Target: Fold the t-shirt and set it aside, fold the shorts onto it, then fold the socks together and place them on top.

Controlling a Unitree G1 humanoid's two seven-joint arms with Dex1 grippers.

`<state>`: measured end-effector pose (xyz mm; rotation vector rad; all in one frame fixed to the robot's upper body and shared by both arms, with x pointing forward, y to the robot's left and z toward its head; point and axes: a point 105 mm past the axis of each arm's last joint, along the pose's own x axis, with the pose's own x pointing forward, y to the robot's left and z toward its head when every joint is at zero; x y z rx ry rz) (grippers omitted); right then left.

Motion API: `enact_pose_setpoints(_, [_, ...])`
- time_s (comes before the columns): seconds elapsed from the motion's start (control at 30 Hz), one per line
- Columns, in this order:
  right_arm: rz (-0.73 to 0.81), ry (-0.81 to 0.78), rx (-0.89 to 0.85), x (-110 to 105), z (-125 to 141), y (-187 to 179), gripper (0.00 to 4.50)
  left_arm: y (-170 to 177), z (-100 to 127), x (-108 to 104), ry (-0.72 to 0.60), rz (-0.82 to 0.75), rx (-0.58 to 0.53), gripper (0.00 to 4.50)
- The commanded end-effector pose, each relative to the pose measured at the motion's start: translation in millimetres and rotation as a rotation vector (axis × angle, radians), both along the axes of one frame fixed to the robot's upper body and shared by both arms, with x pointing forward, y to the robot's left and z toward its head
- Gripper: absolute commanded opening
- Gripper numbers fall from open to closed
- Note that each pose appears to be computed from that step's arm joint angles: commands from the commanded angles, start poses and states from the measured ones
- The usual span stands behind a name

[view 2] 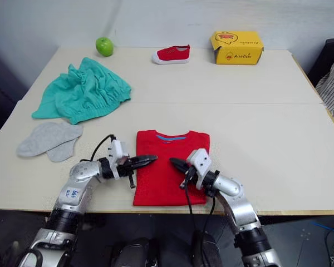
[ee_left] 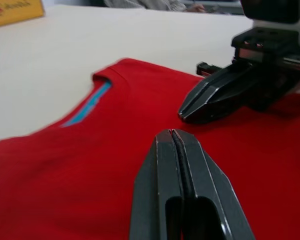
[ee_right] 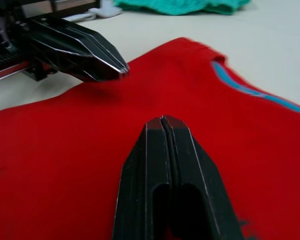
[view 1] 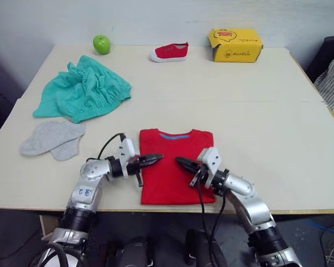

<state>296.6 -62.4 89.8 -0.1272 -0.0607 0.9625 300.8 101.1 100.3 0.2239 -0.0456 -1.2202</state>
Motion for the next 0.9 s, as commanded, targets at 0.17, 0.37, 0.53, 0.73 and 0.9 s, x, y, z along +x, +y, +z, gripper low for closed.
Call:
enact_pose_setpoints(0.17, [-0.218,-0.012,-0.010,18.8,-3.0,-53.0,0.00,4.8,-19.7,-28.8,0.036,-0.069,0.077,0.02])
enact_pose_setpoints(0.37, [-0.428,0.042,0.076,31.3,2.5,-119.8,0.00,16.2,-24.0,-22.9,0.054,-0.031,0.097,0.02])
enact_pose_setpoints(0.53, [-0.381,0.159,0.214,16.6,25.2,-140.2,0.37,17.9,-21.1,-25.0,0.044,-0.057,0.088,0.00])
enact_pose_setpoints(0.73, [-0.135,0.699,0.202,-25.7,13.4,-127.6,2.33,24.2,-16.6,-16.2,0.018,-0.031,0.089,0.00])
enact_pose_setpoints(0.9, [-0.034,0.943,0.108,-35.4,5.1,-114.7,4.01,25.0,-17.7,-12.5,0.007,-0.026,0.098,0.00])
